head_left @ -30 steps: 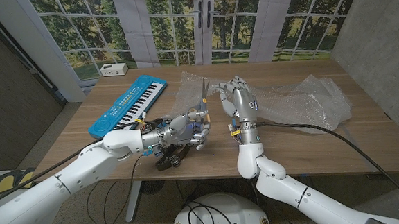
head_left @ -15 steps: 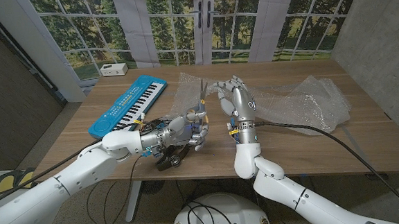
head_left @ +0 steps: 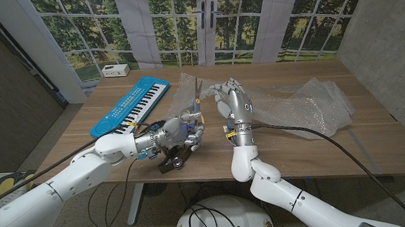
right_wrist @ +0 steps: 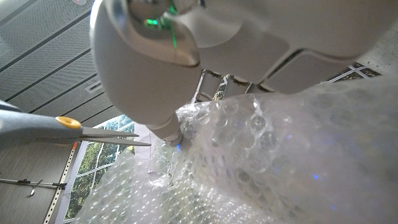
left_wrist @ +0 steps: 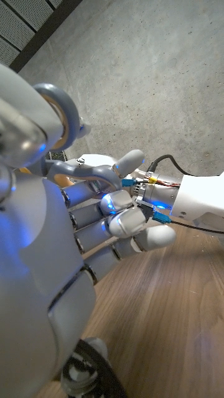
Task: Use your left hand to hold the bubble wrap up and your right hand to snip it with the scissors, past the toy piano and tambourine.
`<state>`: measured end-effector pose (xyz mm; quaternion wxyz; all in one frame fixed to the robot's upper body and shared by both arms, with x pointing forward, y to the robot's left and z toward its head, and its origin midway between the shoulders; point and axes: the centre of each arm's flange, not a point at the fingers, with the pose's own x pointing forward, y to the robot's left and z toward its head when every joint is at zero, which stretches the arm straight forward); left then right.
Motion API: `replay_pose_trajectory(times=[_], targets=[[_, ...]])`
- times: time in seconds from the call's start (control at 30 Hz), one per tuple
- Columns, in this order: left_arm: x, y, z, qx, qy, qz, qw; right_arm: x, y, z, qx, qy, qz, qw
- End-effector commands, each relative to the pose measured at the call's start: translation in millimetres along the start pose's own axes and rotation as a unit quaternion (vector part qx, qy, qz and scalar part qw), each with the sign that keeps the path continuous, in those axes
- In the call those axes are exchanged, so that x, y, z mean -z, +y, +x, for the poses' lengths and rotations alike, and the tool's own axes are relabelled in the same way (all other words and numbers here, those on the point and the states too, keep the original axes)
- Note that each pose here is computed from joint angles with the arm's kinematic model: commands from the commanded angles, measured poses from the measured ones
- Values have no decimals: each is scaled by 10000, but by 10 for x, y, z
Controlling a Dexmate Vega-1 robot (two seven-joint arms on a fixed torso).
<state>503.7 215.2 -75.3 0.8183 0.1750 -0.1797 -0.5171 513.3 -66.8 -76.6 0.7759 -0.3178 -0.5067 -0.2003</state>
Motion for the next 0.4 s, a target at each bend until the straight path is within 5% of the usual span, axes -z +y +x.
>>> replay_pose_trajectory(times=[0.03,0.4], targets=[[74,-19,-37,-106,154,-60,9998,42,-106,14,88,45,11,10000],[103,5,-21,-161,168,-58,9997,42,-139,-29,126,0,-75,9999]])
